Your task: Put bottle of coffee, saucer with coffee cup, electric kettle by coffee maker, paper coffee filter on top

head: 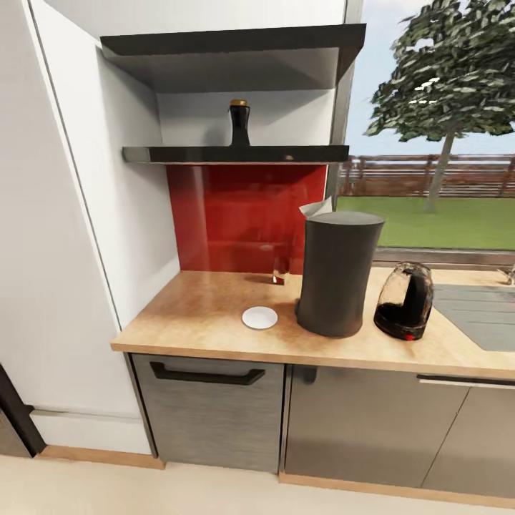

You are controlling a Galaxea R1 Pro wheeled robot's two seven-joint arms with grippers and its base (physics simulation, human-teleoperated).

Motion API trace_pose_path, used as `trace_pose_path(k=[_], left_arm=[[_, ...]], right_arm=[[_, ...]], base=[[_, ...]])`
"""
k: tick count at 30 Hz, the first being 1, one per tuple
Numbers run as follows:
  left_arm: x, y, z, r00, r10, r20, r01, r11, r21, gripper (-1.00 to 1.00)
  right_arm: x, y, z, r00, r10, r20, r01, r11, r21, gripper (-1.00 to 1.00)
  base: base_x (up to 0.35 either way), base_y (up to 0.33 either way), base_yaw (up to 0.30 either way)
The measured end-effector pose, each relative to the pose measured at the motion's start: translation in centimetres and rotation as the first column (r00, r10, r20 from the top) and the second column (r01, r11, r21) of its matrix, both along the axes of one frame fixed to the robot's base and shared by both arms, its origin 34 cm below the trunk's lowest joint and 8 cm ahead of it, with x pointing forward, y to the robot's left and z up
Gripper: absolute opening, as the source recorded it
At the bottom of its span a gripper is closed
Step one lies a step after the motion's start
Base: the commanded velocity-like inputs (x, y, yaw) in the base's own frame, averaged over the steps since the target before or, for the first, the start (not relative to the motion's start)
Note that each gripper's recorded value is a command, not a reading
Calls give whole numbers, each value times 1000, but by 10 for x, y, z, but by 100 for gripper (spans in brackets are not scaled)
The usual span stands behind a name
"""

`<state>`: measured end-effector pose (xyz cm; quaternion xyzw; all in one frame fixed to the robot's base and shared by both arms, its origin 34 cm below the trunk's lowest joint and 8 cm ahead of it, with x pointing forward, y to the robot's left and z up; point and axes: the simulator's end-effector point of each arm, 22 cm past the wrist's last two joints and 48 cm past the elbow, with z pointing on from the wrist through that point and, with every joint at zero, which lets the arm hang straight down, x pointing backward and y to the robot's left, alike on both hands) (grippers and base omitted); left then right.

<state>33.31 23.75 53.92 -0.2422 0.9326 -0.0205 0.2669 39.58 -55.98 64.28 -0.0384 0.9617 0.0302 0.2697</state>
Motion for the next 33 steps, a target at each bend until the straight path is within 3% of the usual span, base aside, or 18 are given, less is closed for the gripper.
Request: trace_pose_path(k=[33], left_arm=[[-3, 0, 41, 1000, -2, -2, 2, 1000, -1, 100]], right_arm=[[-5, 1, 40, 1000, -1, -6, 1, 1000, 3, 100]], base=[[0, -1, 1]])
